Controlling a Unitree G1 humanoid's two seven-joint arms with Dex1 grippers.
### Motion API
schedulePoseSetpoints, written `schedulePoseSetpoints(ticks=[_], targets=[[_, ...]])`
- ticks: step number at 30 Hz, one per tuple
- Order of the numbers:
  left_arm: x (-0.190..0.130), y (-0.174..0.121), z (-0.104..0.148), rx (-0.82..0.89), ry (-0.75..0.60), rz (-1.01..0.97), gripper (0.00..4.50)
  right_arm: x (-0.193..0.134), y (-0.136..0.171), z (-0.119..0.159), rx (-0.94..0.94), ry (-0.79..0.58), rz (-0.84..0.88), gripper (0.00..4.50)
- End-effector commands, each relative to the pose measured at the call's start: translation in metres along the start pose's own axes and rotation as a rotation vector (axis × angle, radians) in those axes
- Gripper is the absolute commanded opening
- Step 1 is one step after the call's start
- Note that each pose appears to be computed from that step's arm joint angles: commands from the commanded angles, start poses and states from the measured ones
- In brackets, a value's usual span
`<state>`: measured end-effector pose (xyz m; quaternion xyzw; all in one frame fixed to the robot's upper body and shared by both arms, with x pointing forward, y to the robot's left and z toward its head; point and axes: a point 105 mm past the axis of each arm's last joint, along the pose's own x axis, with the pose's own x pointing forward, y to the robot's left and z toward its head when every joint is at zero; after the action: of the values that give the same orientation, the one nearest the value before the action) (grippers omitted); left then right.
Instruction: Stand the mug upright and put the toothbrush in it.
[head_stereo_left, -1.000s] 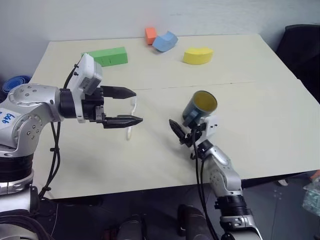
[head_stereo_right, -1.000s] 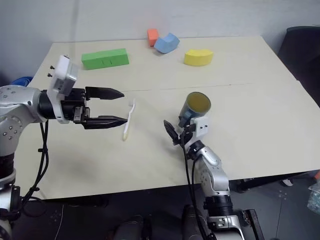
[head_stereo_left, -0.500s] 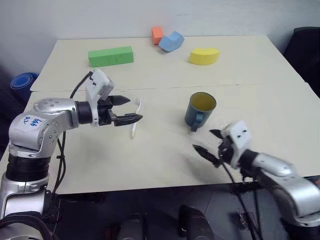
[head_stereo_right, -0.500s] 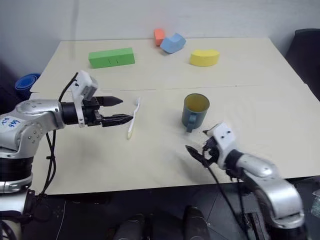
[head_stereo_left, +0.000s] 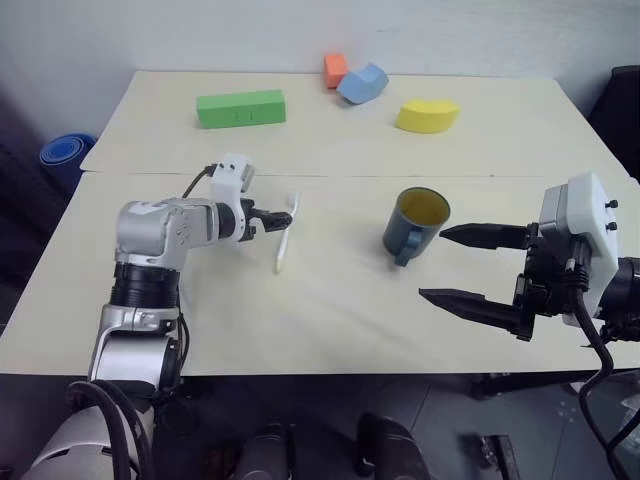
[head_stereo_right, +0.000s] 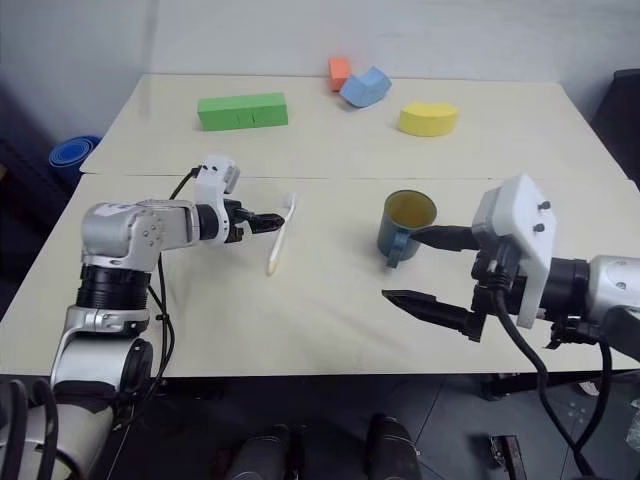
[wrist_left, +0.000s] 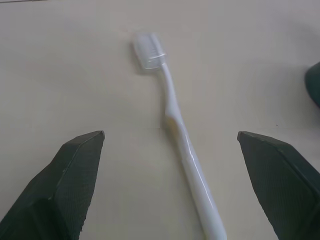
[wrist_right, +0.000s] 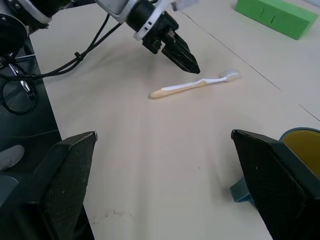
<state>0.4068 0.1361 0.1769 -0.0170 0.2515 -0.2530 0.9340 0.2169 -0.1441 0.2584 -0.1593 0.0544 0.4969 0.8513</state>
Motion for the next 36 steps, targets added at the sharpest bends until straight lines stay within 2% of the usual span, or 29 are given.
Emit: schedulePoseSetpoints(ticks=[1, 7, 9, 13, 21, 23, 26, 32, 36], targets=[[0.018, -0.011, 0.014, 0.065, 0.002, -0.003, 4.50, -0.002, 0.003, 0.012, -0.043, -0.025, 0.013, 4.48], [0.041, -0.021, -0.004, 0.106, 0.136, -0.034, 4.50, 0.000, 0.000, 0.014, -0.056, -0.057, -0.016, 4.48], [0.046, -0.020, -0.012, 0.103, 0.182, -0.027, 4.13, 0.000, -0.001, 0.015, -0.062, -0.065, -0.033, 4.50], [0.050, -0.010, -0.017, 0.122, 0.207, 0.015, 3.03, 0.000, -0.002, 0.015, -0.063, -0.073, -0.043, 4.50], [0.052, -0.009, -0.008, 0.094, 0.182, 0.014, 0.54, -0.006, -0.003, 0.009, -0.054, -0.049, -0.077, 4.50], [0.050, -0.007, -0.004, 0.087, 0.163, 0.017, 0.20, -0.009, -0.006, 0.004, -0.026, -0.036, -0.100, 4.50], [0.044, -0.013, 0.019, 0.077, 0.043, -0.028, 0.20, -0.015, -0.010, -0.002, 0.026, -0.028, -0.148, 4.50], [0.016, -0.056, 0.086, 0.040, -0.308, -0.261, 0.20, -0.026, -0.016, -0.003, 0.055, -0.055, -0.262, 4.50], [-0.009, -0.118, 0.144, 0.027, -0.579, -0.527, 0.20, -0.035, -0.023, -0.012, 0.090, -0.024, -0.358, 4.50]])
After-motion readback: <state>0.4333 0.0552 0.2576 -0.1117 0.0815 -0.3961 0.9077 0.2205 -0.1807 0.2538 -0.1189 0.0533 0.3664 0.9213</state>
